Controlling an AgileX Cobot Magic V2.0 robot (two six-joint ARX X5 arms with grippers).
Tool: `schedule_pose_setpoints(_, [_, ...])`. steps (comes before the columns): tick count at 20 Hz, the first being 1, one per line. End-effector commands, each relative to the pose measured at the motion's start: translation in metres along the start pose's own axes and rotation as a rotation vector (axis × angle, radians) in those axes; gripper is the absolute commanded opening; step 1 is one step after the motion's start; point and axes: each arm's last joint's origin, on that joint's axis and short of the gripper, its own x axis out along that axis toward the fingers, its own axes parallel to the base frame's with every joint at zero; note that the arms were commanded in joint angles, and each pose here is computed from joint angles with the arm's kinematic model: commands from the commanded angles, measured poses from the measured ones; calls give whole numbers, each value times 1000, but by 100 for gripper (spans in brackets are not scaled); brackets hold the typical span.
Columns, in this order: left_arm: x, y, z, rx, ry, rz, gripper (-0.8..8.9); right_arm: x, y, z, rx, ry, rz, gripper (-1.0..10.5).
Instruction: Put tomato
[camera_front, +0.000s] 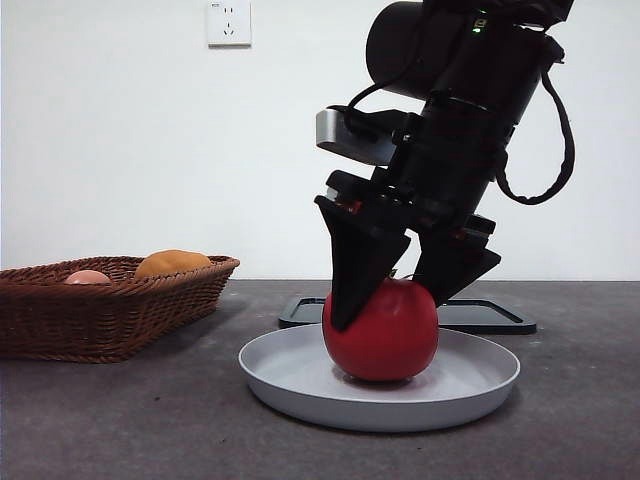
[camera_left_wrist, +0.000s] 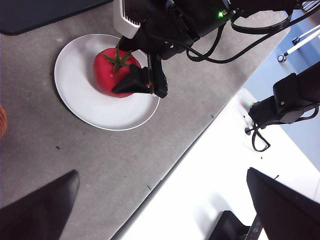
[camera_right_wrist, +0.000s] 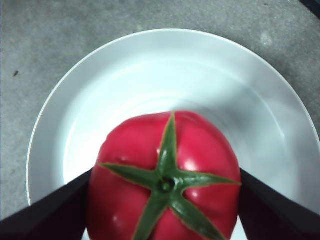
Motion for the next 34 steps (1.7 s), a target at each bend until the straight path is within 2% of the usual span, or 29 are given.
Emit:
schedule_pose_setpoints(1, [-2,-2,5,27,-15,-3,589,-2,4,7,0,-5,10,313])
schedule_pose_setpoints(6, [-2,-2,5,27,-15,-3,589,-32,5,37,-24,-82,-13,313])
schedule_pose_setpoints(9, [-2,-2,5,27,-15,-3,589,-51,-6,57,-23,-169,-76,313])
schedule_pose_setpoints(14, [-2,-2,4,26,-14,-3,589,-58,-49,78,37,-245,-147,314])
schedule_pose_setpoints(18, [-2,-2,5,27,-15,-3,589,-23,-94,92,85,-211,-190,314])
schedule_pose_setpoints(21, [-2,-2,4,27,-14,-3,589,2,-113,101,98,-208,-200,314])
schedule_pose_setpoints(27, [-2,-2,4,25,-13,-3,589,34,-125,104,110,-169,-196,314])
schedule_pose_setpoints(31, [-2,-2,4,26,-13,-3,589,35,-124,102,113,-152,-193,322])
schedule_pose_setpoints(34, [-2,-2,4,26,-13,-3,589,33,-124,104,112,-157,-193,497])
